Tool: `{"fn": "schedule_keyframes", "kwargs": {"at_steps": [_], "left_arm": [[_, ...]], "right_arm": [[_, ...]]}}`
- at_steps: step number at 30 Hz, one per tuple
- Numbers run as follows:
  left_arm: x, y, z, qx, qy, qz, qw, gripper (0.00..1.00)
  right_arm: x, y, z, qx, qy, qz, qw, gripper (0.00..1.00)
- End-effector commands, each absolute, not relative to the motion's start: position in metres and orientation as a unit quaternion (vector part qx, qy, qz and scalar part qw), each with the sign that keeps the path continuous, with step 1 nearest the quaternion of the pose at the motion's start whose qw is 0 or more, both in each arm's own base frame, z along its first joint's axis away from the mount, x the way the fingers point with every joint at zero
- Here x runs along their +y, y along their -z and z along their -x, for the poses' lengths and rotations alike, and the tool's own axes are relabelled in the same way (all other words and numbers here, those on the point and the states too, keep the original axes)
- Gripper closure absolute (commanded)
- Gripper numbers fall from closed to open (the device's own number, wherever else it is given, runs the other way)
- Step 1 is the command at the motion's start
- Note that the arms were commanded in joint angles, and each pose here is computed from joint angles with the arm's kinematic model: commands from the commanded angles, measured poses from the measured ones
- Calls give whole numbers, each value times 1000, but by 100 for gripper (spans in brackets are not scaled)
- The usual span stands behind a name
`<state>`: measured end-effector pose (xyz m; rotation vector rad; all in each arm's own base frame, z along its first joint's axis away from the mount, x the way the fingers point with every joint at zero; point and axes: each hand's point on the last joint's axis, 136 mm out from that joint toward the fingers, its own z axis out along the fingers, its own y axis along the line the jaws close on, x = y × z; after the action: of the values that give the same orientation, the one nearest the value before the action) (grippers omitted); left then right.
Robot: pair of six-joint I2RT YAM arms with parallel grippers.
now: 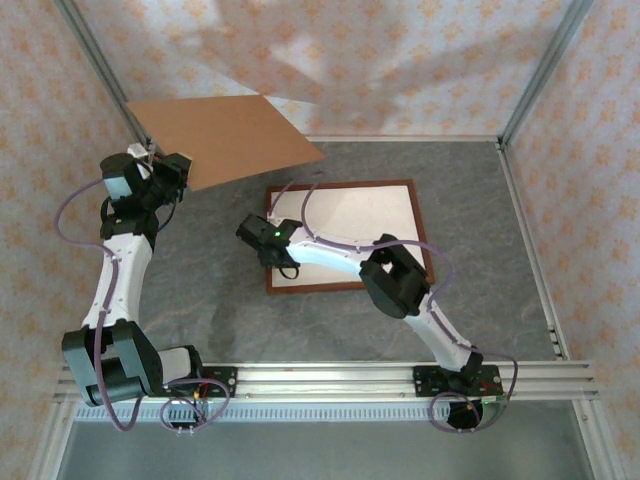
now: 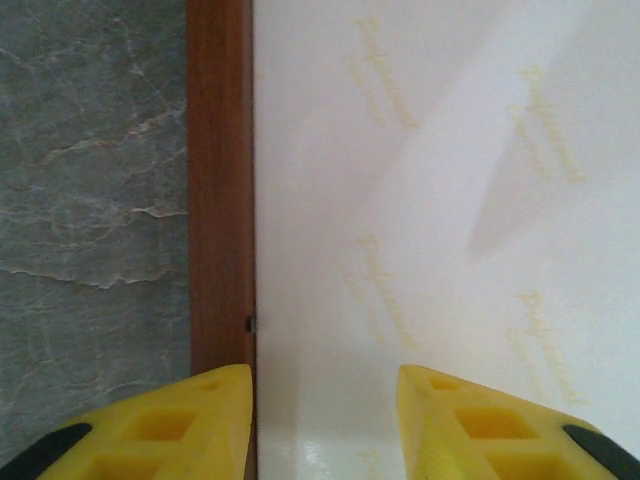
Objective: Put the photo into the frame
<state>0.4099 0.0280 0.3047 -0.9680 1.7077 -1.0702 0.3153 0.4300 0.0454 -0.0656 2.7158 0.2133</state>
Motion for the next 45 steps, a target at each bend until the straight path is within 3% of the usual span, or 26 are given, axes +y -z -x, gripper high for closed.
{"fn": "schedule_keyframes", "kwargs": {"at_steps": [1,7,11,15,20,29,36,42,45], "left_arm": [[35,-340,-415,658,441,355,496,100],[32,-347,-416,649,458,346,499,100],[30,-356,-417,643,465,334,509,100],[19,-362,-419,639,488,314,505,100],[-13,-361,-416,646,525,273,482,100],[-62,-351,-378,647,595,188,439,100],[-81,-361,-352,589,672,142,425,100],[-101,-340,-350,598,690,127,387,100],[-100,-329,-354,606,681,136,388,100]], "right_arm": [[445,-61,-313,970,-111,36,212,56],[431,-93,-301,956,-140,96,239,49],[383,-134,-279,942,-148,146,263,42],[317,-179,-281,936,-180,124,275,36],[245,-241,-317,917,-228,70,319,26],[131,-269,-413,861,-402,-109,294,7],[126,-247,-454,834,-484,-135,229,0],[137,-249,-460,814,-527,-124,210,1],[127,-248,-456,826,-499,-142,220,0]]}}
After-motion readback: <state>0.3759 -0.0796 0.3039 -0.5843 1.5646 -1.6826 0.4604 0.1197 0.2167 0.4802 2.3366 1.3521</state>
